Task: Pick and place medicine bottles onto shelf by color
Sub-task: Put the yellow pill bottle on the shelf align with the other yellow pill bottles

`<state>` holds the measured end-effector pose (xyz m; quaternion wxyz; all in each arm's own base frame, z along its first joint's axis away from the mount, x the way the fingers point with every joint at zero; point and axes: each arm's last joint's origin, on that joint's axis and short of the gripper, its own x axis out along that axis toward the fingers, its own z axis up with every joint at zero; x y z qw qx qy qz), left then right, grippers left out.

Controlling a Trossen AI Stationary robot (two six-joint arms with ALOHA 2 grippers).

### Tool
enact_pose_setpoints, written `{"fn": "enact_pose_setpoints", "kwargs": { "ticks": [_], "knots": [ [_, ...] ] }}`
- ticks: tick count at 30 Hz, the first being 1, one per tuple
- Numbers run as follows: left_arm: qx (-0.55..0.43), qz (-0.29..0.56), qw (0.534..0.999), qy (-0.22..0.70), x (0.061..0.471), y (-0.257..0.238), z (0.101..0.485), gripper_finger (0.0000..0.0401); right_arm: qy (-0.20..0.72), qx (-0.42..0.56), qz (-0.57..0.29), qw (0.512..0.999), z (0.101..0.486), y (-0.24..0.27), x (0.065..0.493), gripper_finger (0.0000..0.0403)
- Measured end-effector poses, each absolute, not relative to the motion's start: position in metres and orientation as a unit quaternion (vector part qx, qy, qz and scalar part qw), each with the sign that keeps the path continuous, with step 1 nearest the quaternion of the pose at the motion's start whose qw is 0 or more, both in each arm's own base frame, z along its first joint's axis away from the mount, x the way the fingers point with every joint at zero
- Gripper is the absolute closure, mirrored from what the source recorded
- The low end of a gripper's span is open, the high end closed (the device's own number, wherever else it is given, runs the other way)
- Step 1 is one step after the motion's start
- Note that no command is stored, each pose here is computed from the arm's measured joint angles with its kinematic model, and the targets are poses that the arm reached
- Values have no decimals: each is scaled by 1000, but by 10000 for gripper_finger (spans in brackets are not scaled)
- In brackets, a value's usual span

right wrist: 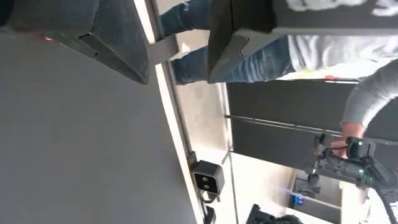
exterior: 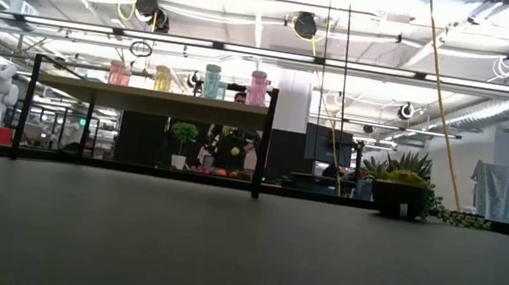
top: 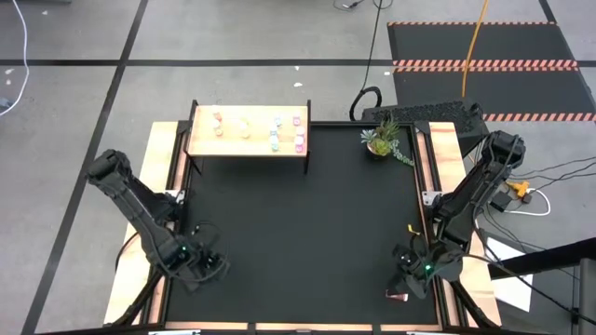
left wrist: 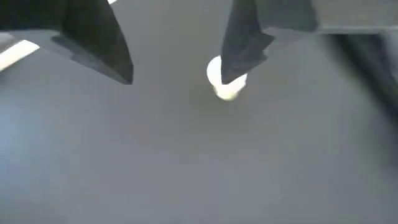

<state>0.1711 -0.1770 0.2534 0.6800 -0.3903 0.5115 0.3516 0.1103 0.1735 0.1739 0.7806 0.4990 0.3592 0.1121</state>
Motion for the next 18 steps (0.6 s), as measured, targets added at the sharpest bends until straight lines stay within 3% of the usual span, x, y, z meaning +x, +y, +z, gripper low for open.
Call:
{"fn": "enact_pose_setpoints", "kwargs": {
  "ticks": [3,7,10,18],
  "knots": [
    [-409,326,683,511,165,-188,238,131,360,488,109,788,173,172,111,248],
    [-433,358,645,518,152,-191,222,108,360,476,109,795,172,171,111,248],
    [-426,373,620,543,148,-187,213,106,364,470,106,797,171,171,111,248],
    [-420,396,614,538,151,-176,201,134,367,466,102,798,170,170,112,248]
  ]
}}
